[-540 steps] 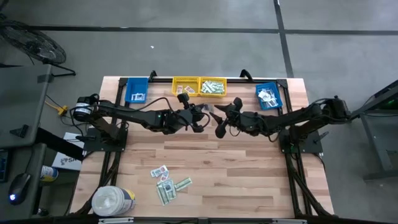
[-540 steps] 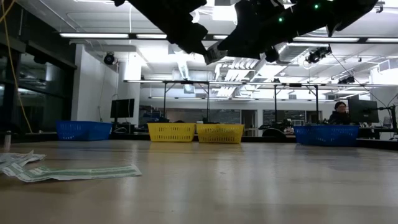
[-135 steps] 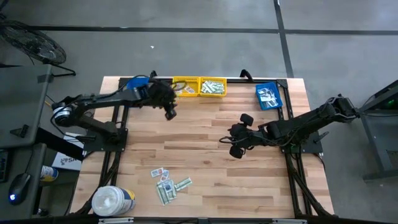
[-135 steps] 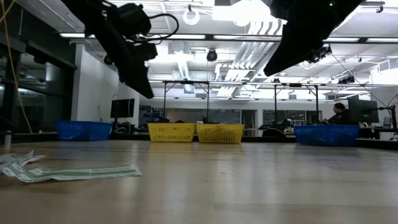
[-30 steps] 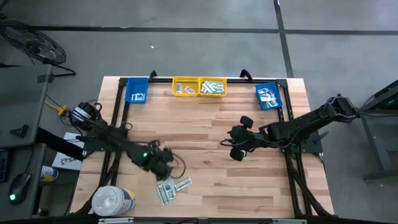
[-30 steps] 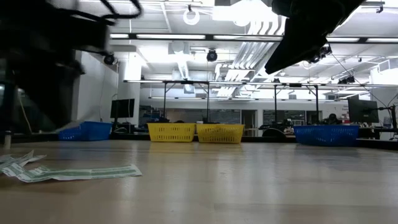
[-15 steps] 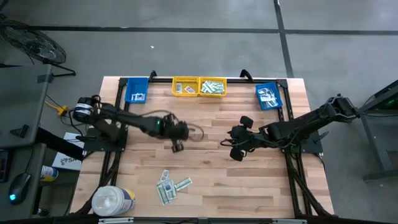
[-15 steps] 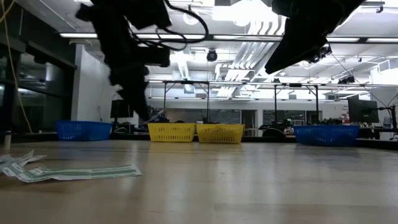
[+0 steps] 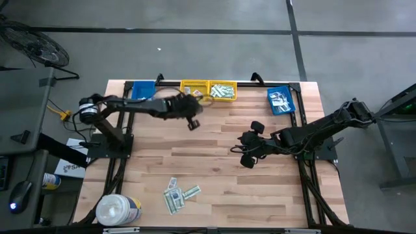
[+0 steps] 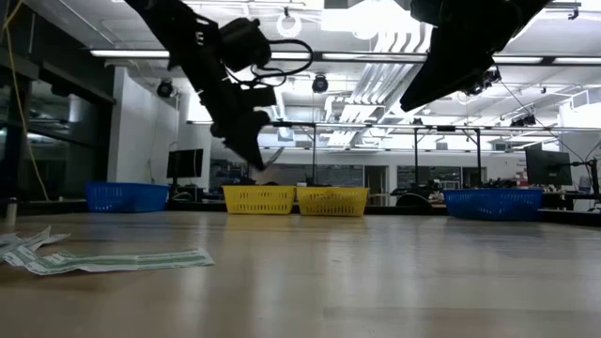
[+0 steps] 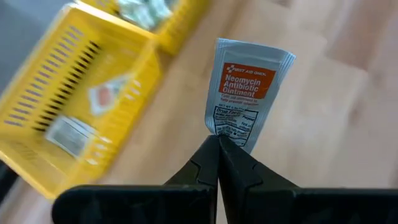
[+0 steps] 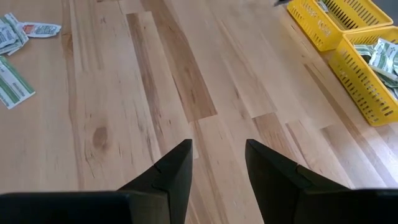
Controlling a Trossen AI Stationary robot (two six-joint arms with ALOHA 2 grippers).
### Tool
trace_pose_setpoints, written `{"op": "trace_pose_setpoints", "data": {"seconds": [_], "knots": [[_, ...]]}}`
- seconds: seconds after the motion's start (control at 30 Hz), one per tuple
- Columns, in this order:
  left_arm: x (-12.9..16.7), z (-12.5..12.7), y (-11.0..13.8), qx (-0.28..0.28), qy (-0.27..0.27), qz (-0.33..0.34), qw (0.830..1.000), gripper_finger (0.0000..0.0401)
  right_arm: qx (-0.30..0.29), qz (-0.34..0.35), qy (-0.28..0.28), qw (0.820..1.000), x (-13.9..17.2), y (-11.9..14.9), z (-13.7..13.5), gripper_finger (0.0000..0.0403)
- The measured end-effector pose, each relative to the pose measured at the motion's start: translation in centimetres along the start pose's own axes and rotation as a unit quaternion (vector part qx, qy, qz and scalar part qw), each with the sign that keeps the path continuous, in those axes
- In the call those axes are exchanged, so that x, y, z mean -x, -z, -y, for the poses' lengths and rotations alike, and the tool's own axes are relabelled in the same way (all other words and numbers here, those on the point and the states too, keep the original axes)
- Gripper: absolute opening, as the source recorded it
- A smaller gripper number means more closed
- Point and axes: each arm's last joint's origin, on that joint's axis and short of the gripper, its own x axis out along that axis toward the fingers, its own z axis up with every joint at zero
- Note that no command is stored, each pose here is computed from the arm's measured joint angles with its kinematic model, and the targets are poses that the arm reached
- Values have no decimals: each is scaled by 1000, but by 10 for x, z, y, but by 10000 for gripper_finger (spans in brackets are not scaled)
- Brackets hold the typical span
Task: Pick & Place First Aid Supplies
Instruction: Put the orange ointment pack into the left yellow bin
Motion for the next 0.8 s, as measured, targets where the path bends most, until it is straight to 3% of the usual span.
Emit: {"op": "trace_pose_setpoints", "data": {"seconds": [0.27, 0.5, 0.8], "knots": [[-12, -58, -11, 59, -48, 50, 996, 0, 0, 0, 1, 1000, 0, 0, 0, 142], [-17, -96, -6, 103, -64, 51, 991, 0, 0, 1, 3, 1000, 0, 0, 0, 142], [-39, -127, 5, 181, -41, 49, 981, 0, 0, 3, 6, 1000, 0, 0, 0, 142]]}}
